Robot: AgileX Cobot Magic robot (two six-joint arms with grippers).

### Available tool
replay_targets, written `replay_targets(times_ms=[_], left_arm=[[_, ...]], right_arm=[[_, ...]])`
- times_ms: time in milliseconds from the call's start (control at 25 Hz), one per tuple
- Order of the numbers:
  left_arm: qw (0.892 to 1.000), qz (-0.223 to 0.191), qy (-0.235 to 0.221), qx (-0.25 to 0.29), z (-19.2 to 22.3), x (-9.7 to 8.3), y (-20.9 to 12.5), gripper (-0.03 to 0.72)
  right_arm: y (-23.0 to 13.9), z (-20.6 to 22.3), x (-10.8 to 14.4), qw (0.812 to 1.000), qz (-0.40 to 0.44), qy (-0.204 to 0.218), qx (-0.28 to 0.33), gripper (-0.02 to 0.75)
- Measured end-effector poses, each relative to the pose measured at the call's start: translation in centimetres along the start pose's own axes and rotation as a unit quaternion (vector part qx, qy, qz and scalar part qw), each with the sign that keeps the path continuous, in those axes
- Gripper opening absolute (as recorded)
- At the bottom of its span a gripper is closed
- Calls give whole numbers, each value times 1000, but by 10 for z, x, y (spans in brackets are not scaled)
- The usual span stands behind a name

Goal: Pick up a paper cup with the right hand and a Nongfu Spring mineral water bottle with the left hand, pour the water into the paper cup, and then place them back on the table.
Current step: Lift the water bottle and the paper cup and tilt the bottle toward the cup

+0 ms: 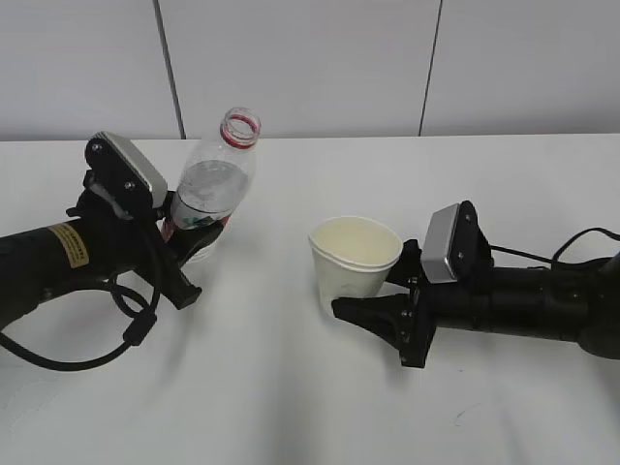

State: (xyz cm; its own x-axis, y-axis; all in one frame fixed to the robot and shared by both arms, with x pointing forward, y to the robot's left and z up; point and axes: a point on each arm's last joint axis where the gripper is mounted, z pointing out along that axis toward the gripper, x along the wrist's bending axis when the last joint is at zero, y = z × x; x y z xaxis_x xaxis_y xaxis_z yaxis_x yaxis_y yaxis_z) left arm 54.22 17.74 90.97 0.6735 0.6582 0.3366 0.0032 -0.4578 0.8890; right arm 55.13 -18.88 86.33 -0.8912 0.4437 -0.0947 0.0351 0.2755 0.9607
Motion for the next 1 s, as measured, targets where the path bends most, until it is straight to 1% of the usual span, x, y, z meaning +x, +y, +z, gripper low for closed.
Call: replay_targets(times_ms=[120,320,400,560,760,1000], left_arm=[[999,40,8,7,0,2,-1,321],[997,72,26,8,0,5,-1,321],[995,91,31,8,0,6,-1,321],[991,124,43,8,0,8,-1,321],[984,165,66,-10,-1,11,4,321],[973,216,79,-15,-1,13,6,320]], right_arm=[[4,7,2,1000,-6,5,-6,462],[11,17,7,1000,-16,20,-12,462],[12,22,10,999,-22,25,-7,461],[14,26,7,1000,-20,19,-4,461],[15,28,2,1000,-11,11,6,461],[19,33,-4,1000,-4,7,12,461]])
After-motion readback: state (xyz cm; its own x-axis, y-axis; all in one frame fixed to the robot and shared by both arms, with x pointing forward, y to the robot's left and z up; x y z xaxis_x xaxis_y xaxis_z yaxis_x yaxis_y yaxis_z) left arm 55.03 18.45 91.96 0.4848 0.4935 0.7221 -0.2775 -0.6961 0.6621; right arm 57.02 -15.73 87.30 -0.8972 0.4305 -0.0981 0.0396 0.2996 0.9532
